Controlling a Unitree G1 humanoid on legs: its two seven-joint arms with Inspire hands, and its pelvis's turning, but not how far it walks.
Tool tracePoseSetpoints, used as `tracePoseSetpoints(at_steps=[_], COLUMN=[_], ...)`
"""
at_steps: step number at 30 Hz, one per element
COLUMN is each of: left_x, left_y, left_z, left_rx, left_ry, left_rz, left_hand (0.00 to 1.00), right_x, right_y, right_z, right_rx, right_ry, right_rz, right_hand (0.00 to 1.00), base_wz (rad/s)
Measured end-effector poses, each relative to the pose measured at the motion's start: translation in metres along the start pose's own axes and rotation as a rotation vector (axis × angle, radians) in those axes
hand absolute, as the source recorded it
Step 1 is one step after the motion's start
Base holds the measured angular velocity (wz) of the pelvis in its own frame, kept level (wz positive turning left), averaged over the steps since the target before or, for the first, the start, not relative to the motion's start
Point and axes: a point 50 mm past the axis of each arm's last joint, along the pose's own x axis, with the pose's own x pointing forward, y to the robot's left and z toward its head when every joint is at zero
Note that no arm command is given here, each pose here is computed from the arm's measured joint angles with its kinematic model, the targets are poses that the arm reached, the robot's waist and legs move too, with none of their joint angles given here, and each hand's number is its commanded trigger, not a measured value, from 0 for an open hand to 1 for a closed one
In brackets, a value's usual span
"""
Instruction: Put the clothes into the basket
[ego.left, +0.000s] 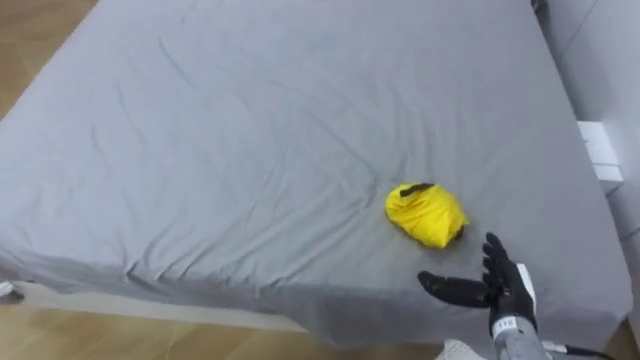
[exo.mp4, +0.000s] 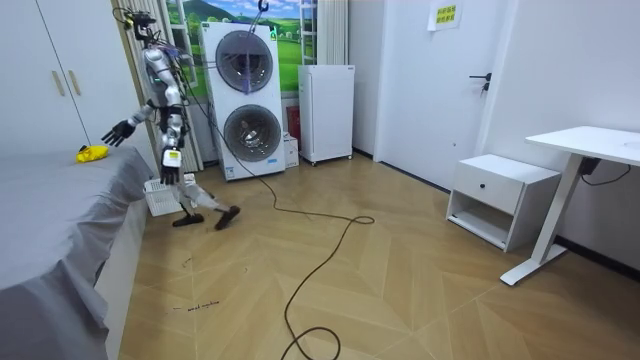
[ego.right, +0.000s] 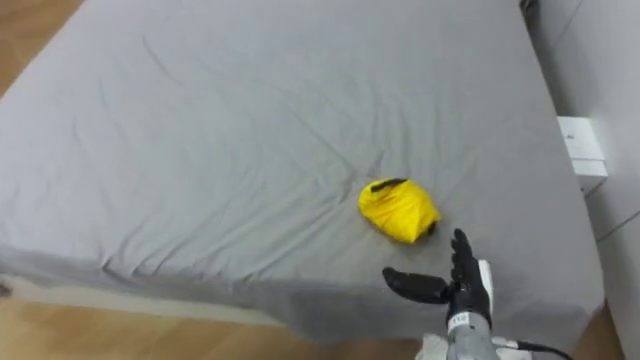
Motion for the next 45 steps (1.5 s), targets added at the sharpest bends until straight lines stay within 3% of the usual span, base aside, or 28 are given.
tracePoseSetpoints(at_steps=[10, 22, 29, 40, 41, 42, 45], left_x=[-0.005, 0.003, 0.007, 0.007, 0.007, 0.007, 0.007], left_y=[0.006, 0.001, -0.003, -0.001, -0.002, -0.002, -0.002], left_z=[-0.012, 0.000, 0.008, 0.009, 0.008, 0.007, 0.006], left_rx=[-0.030, 0.004, 0.010, 0.005, 0.006, 0.011, 0.024], left_ry=[0.025, 0.060, 0.060, 0.063, 0.065, 0.068, 0.070], left_rz=[0.014, -0.033, -0.034, -0.008, -0.005, -0.002, 0.001], left_hand=[0.00, 0.00, 0.00, 0.00, 0.00, 0.00, 0.00], right_x=[0.002, 0.012, 0.008, -0.001, -0.001, -0.001, 0.000], right_y=[-0.001, 0.004, 0.023, 0.028, 0.028, 0.027, 0.022], right_z=[0.029, 0.049, 0.028, 0.004, -0.001, -0.003, -0.010], right_rx=[-0.023, -0.109, -0.210, -0.363, -0.374, -0.375, -0.383], right_ry=[-0.135, -0.204, -0.146, -0.095, -0.074, -0.065, -0.036], right_rz=[-0.098, -0.137, -0.057, 0.027, 0.030, 0.030, 0.020], right_hand=[0.00, 0.00, 0.00, 0.00, 0.59, 1.00, 1.00], base_wz=[-0.40, 0.05, 0.05, 0.05, 0.12, 0.11, 0.11])
